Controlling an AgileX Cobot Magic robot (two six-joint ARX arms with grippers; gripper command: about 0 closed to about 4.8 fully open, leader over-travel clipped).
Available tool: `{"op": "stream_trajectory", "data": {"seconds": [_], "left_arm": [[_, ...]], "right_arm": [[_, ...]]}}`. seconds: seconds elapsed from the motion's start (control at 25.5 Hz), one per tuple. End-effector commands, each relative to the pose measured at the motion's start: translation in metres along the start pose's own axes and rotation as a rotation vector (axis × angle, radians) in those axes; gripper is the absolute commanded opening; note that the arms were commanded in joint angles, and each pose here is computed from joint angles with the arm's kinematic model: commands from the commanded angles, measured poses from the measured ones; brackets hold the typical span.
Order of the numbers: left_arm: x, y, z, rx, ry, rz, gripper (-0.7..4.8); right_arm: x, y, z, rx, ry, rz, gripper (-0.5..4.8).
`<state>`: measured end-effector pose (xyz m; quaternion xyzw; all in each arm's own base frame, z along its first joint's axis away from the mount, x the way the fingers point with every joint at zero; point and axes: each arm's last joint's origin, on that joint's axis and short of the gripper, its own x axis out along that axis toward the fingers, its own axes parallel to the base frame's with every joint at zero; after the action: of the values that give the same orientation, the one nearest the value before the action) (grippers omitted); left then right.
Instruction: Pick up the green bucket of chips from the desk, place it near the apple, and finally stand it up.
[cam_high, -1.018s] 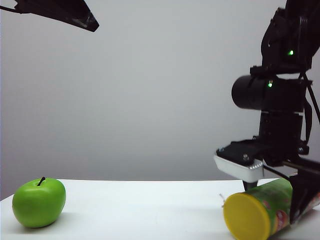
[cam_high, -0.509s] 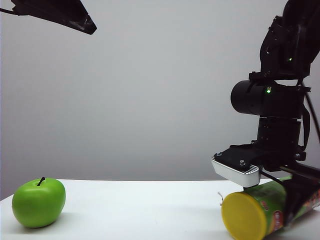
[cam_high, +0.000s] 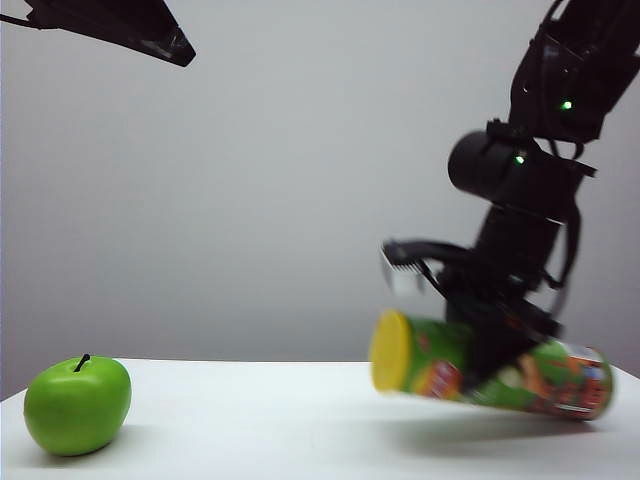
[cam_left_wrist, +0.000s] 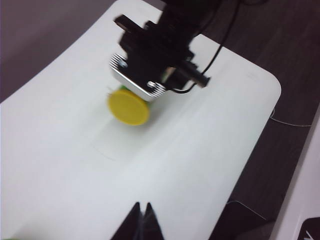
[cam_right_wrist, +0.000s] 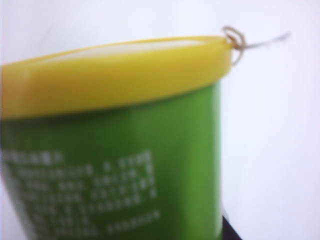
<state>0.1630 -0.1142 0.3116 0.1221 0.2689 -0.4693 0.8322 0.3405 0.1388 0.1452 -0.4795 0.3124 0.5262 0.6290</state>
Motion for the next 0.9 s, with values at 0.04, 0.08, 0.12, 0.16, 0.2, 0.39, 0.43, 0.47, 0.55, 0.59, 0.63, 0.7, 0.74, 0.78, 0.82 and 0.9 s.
{"op": "stream_trajectory", "data": {"seconds": [0.04, 0.08, 0.12, 0.16, 0.2, 0.39, 0.43, 0.47, 0.55, 0.59, 0.63, 0.7, 0.74, 0.78, 0.82, 0.9], "left_arm": [[-0.001, 0.001, 0.004, 0.018, -0.034, 0.016, -0.05], [-0.001, 0.002, 0.004, 0.021, -0.038, 0.038, -0.05], [-0.001, 0.003, 0.005, 0.024, -0.041, 0.063, -0.05], [-0.001, 0.004, 0.006, 0.026, -0.041, 0.100, -0.05], [-0.001, 0.005, 0.006, 0.028, -0.043, 0.128, -0.05], [-0.005, 0.012, 0.008, 0.020, -0.071, 0.202, -0.05], [-0.007, 0.014, 0.007, 0.014, -0.067, 0.210, -0.05], [-0.008, 0.015, 0.007, 0.008, -0.066, 0.217, -0.05], [-0.014, 0.018, 0.005, -0.008, -0.069, 0.241, -0.05], [-0.022, 0.020, 0.003, -0.021, -0.081, 0.267, -0.05], [-0.032, 0.022, 0.002, -0.031, -0.107, 0.280, -0.05], [-0.043, 0.022, 0.000, -0.039, -0.140, 0.282, -0.05], [-0.050, 0.022, -0.001, -0.042, -0.160, 0.281, -0.05], [-0.055, 0.021, -0.002, -0.043, -0.174, 0.279, -0.05], [-0.063, 0.019, -0.003, -0.040, -0.200, 0.269, -0.05], [-0.070, 0.016, -0.005, -0.039, -0.223, 0.265, -0.05]], "right_arm": [[-0.014, -0.019, 0.013, 0.115, -0.099, -0.077, 2.78], [-0.020, -0.026, 0.017, 0.153, -0.126, -0.098, 2.78], [-0.026, -0.031, 0.021, 0.177, -0.145, -0.117, 2.78], [-0.034, -0.038, 0.026, 0.202, -0.174, -0.138, 2.78], [-0.041, -0.042, 0.030, 0.221, -0.198, -0.153, 2.78], [-0.100, -0.067, 0.060, 0.337, -0.497, -0.192, 2.78], [-0.108, -0.068, 0.064, 0.349, -0.555, -0.193, 2.77], [-0.114, -0.069, 0.066, 0.354, -0.595, -0.192, 2.78], [-0.125, -0.069, 0.070, 0.369, -0.678, -0.173, 2.77], [-0.130, -0.069, 0.074, 0.372, -0.748, -0.133, 2.78], [-0.133, -0.069, 0.076, 0.377, -0.819, -0.067, 2.78], [-0.134, -0.068, 0.078, 0.382, -0.861, -0.010, 2.77], [-0.134, -0.068, 0.078, 0.377, -0.876, 0.015, 2.77], [-0.133, -0.067, 0.079, 0.372, -0.884, 0.033, 2.77], [-0.132, -0.066, 0.081, 0.355, -0.908, 0.074, 2.77], [-0.129, -0.065, 0.083, 0.344, -0.928, 0.111, 2.77]]}}
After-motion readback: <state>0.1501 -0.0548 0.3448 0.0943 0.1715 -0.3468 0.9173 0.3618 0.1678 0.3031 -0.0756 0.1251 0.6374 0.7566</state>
